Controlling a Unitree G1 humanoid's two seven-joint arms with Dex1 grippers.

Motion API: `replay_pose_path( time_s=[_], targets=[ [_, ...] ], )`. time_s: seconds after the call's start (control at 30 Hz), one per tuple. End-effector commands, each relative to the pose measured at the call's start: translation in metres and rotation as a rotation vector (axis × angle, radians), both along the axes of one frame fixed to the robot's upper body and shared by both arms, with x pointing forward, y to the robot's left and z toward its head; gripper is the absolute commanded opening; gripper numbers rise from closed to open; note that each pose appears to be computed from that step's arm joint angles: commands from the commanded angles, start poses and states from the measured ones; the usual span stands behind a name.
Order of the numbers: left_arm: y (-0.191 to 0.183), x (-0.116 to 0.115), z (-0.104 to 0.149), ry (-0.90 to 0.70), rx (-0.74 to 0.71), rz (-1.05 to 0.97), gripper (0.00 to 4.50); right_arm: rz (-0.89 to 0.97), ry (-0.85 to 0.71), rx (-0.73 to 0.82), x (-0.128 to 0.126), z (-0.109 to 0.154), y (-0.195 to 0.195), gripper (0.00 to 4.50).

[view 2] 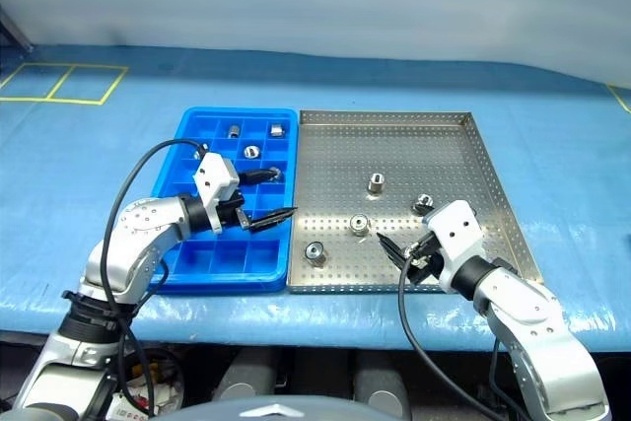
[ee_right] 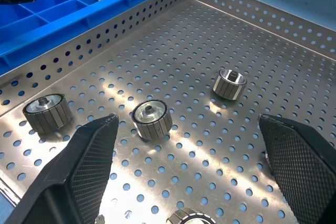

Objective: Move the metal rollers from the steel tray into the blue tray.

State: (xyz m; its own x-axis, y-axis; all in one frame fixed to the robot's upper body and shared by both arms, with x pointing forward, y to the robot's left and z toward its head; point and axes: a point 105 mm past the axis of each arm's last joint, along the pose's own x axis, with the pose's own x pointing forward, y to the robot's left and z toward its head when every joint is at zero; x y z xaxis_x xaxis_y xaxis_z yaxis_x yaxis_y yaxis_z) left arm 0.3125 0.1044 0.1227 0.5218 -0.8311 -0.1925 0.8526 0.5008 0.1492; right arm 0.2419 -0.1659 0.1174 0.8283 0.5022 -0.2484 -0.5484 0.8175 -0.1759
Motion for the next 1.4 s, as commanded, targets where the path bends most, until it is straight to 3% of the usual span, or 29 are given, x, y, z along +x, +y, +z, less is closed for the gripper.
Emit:
replay_pose_path(
  time_s=[0.03,0.7,1.03,1.4],
  targets=[
    [0.000,-0.002,0.011,-0.041,0.001,-0.011,4.50,0.003,-0.029,-0.010,0.001,0.007,0.000,4.48],
    [0.000,-0.003,0.010,-0.035,0.002,-0.008,4.50,-0.003,-0.020,-0.010,0.000,0.006,-0.001,4.48],
    [-0.003,0.002,0.021,-0.046,0.012,-0.062,4.50,-0.022,-0.016,0.014,-0.004,0.003,0.002,4.48],
    [-0.055,0.021,0.020,0.032,0.141,-0.178,4.50,-0.072,-0.028,0.052,-0.012,0.003,0.002,4.48]
  ],
)
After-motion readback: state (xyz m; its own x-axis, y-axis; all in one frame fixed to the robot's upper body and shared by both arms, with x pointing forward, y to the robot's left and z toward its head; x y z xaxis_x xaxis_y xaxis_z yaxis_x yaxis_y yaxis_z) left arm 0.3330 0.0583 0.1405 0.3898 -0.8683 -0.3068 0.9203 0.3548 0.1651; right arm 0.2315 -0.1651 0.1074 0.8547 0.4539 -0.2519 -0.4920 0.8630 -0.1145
